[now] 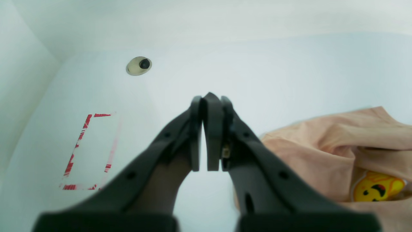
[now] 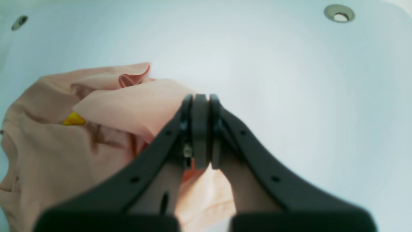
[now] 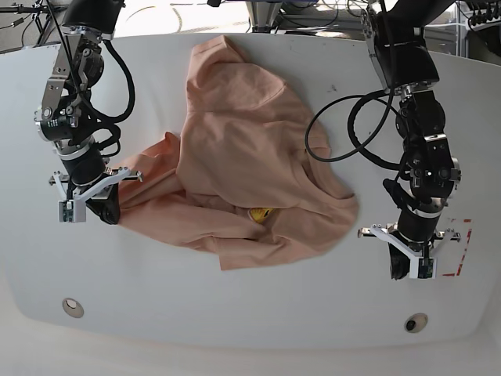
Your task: Fold the T-shirt properly
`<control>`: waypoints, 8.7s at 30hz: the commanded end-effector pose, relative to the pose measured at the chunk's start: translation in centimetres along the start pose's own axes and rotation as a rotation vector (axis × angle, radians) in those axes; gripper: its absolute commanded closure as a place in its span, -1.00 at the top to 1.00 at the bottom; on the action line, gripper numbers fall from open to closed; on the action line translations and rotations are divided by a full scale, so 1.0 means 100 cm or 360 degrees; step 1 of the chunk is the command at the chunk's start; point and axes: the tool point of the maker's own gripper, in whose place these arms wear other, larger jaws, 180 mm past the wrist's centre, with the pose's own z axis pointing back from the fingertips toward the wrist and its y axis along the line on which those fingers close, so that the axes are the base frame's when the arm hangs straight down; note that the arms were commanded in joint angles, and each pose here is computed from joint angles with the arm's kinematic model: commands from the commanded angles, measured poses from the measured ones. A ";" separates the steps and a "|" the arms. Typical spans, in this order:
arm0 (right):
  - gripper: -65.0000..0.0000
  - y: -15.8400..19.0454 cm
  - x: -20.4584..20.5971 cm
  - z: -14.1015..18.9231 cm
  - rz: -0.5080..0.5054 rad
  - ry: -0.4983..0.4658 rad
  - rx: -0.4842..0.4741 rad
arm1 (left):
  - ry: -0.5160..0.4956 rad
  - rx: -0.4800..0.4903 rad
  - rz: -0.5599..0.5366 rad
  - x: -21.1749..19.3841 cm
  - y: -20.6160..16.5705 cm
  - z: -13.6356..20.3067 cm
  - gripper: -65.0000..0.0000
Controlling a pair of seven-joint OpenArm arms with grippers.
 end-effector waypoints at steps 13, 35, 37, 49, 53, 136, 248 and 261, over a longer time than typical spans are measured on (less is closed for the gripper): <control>-0.98 0.007 0.042 0.000 0.0087 -0.0169 0.0040 | -0.0108 -0.0184 -0.0135 0.030 -0.050 0.000 -0.96; -1.00 0.023 0.091 -0.017 0.0203 -0.0290 0.0117 | 0.0031 -0.0025 -0.0017 0.035 -0.010 -0.005 -0.49; -0.99 0.022 0.085 -0.018 0.0183 -0.0275 0.0113 | 0.0052 -0.0038 -0.0019 0.027 -0.013 -0.004 -0.25; -0.99 0.025 0.070 -0.017 0.0160 -0.0232 0.0128 | 0.0215 -0.0148 -0.0005 -0.029 -0.042 0.018 0.79; -0.99 0.024 0.066 -0.017 0.0161 -0.0219 0.0129 | 0.0283 -0.0184 -0.0006 -0.046 -0.047 0.027 0.80; -1.00 0.019 0.035 -0.009 0.0163 -0.0111 0.0117 | 0.0935 -0.0461 0.0564 -0.211 -0.086 0.010 0.75; -1.00 0.002 0.140 -0.028 0.0207 -0.0405 0.0064 | 0.0065 -0.0372 0.0170 0.009 -0.016 -0.029 -0.96; -1.00 0.002 0.148 -0.028 0.0227 -0.0429 0.0063 | -0.0164 -0.0074 0.0042 0.076 0.080 -0.006 -0.96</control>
